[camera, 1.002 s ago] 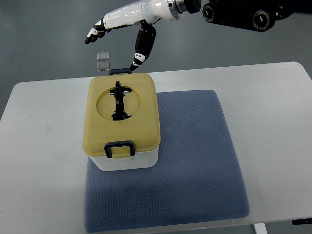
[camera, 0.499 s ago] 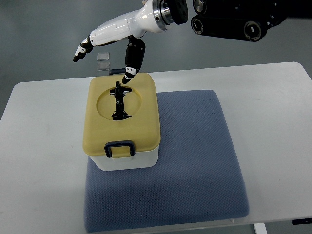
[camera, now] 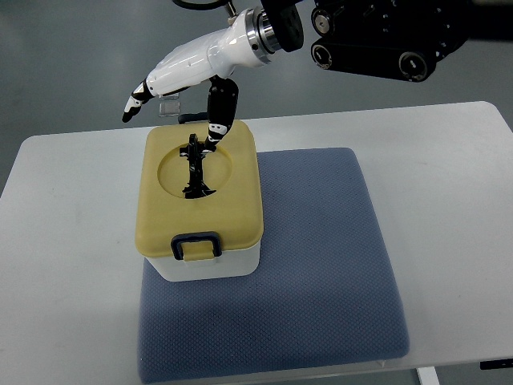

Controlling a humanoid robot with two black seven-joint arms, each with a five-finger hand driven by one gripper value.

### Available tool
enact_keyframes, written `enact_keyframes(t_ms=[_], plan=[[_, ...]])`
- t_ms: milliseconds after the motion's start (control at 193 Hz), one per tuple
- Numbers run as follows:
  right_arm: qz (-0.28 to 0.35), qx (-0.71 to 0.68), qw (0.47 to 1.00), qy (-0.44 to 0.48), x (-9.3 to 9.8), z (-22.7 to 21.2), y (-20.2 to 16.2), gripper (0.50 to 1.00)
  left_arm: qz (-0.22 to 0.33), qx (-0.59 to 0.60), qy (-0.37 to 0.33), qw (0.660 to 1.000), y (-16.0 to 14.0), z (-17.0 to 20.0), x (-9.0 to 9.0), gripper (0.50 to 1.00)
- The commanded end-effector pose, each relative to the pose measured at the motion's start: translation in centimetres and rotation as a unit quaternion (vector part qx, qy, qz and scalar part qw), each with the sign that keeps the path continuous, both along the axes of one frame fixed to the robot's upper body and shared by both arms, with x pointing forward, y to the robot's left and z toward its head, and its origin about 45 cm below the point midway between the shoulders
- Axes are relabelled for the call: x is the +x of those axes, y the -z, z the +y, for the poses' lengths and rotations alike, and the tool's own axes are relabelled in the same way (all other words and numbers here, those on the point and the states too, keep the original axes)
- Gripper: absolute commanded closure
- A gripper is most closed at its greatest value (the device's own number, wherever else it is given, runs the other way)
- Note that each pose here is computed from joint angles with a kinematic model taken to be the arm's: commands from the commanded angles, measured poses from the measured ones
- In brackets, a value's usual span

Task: Open white storage box with right hand
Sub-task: 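Lower the right hand onto the lid and close fingers around the black handle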

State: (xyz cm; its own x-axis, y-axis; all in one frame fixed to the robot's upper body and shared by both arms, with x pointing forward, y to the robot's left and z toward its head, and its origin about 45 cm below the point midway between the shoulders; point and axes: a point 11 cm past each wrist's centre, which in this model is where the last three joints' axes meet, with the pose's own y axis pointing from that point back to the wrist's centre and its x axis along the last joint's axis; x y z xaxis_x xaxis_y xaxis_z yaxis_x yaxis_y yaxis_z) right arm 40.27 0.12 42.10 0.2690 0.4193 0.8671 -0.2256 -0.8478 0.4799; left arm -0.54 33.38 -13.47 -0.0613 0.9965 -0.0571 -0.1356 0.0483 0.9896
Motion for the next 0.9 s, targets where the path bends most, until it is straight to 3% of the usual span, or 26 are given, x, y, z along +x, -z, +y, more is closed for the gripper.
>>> enact_keyframes(t_ms=[0, 675, 893], plan=[[-0.029, -0.006, 0.999, -0.019, 0.0, 0.1, 0.6, 0.587, 0.0, 0.0, 0.0, 1.0, 0.0, 0.0, 0.0, 0.5], [-0.029, -0.047, 0.997, -0.053, -0.9, 0.2, 4.0, 0.597, 0.0, 0.0, 0.0, 1.0, 0.0, 0.0, 0.0, 0.5], [-0.035, -0.045, 0.997, -0.06, -1.1, 0.4, 4.6, 0.689, 0.0, 0.0, 0.0, 1.0, 0.0, 0.0, 0.0, 0.5]])
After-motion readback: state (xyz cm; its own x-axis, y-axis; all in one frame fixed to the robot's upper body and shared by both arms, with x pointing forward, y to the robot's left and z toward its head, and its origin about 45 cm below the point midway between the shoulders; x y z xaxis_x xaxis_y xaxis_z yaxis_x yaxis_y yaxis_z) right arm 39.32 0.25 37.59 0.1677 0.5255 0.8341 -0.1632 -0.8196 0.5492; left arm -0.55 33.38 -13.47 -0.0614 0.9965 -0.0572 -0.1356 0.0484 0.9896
